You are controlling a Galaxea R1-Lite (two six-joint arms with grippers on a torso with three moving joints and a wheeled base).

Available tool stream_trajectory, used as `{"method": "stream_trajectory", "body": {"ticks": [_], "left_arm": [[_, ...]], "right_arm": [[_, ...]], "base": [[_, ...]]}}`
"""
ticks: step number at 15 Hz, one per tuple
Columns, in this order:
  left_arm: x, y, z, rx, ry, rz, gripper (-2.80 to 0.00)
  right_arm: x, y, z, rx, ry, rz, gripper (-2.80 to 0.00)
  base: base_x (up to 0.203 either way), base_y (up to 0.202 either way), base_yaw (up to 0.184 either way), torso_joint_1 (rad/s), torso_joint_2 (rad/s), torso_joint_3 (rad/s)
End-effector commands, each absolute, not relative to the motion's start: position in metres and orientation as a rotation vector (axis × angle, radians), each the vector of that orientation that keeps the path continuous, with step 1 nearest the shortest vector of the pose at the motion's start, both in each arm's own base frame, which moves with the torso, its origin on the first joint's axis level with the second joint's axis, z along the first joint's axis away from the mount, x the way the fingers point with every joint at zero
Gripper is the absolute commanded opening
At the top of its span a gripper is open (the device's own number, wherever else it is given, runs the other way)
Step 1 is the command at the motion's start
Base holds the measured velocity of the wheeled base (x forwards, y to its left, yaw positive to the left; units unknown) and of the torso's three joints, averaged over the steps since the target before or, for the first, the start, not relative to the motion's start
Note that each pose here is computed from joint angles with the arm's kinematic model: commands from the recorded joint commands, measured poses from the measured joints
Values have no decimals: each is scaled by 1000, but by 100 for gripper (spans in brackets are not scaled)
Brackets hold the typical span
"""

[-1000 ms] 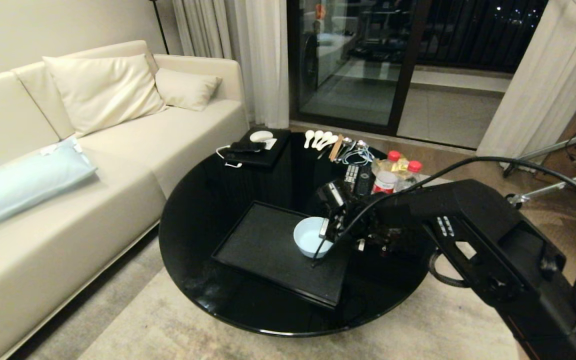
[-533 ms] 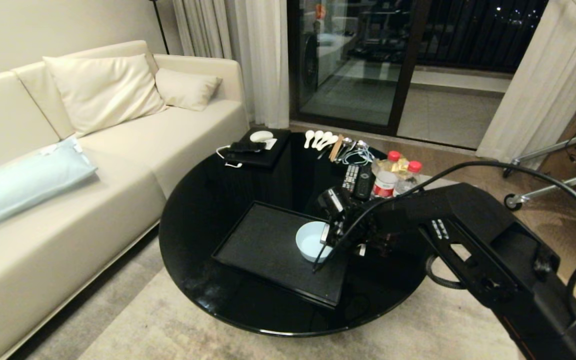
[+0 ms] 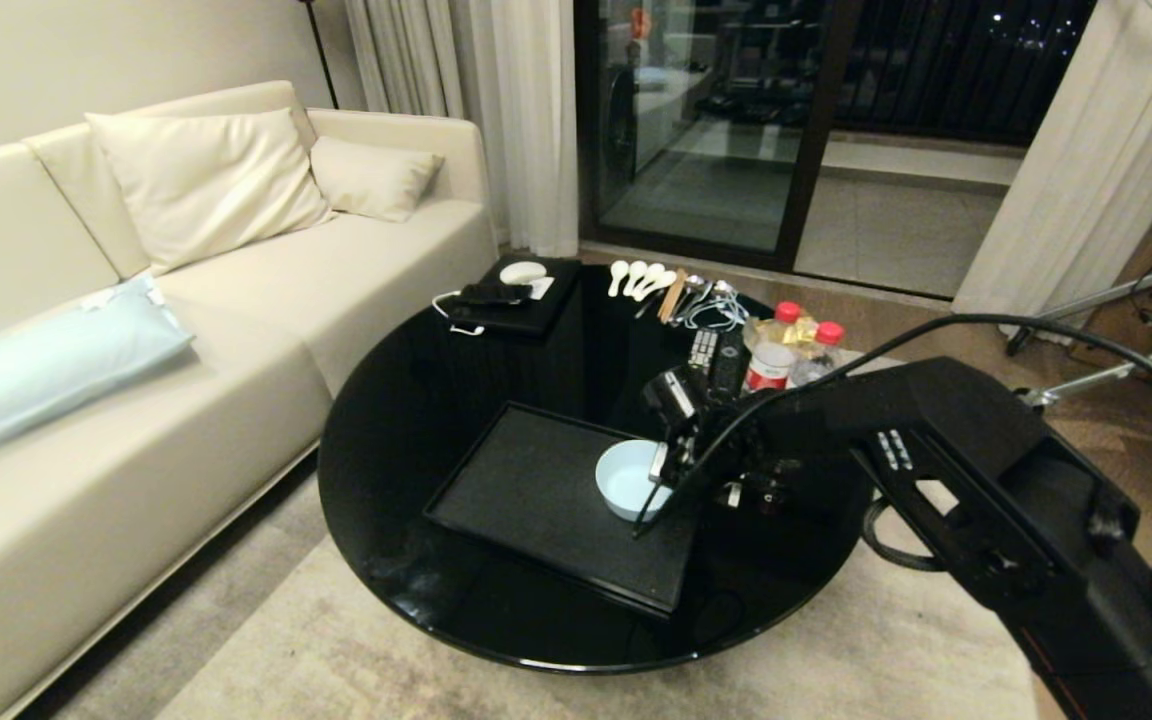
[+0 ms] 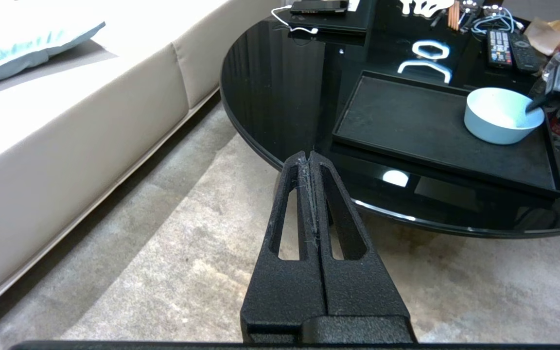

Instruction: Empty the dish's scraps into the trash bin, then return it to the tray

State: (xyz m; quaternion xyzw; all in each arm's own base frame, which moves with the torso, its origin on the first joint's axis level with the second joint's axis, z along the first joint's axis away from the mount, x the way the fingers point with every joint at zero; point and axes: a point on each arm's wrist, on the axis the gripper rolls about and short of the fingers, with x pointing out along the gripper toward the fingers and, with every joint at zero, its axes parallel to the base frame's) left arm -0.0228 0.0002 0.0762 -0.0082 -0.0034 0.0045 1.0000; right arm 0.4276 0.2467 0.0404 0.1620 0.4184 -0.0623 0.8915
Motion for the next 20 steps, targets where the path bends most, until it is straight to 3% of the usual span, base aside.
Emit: {"method": "stream_trajectory", "body": {"ticks": [1, 8, 15, 16, 20], "left_arm": [[-23, 0, 76, -17, -8, 9, -280], [-23, 0, 76, -17, -8, 9, -280], [-23, 0, 76, -17, -8, 9, -280], [-23, 0, 76, -17, -8, 9, -280], [-23, 0, 76, -17, -8, 9, -280]], "right_arm": [[425, 247, 69, 367, 817, -104, 0], [382, 239, 165, 378, 701, -9, 0], [312, 218, 196, 176, 649, -16, 0], [302, 212, 196, 149, 646, -15, -280], [258, 180, 203, 61, 621, 13, -280]], "base": [[0, 0, 0, 0, 0, 0], [0, 0, 0, 0, 0, 0], [0, 0, 0, 0, 0, 0], [0, 0, 0, 0, 0, 0], [0, 0, 0, 0, 0, 0]]}}
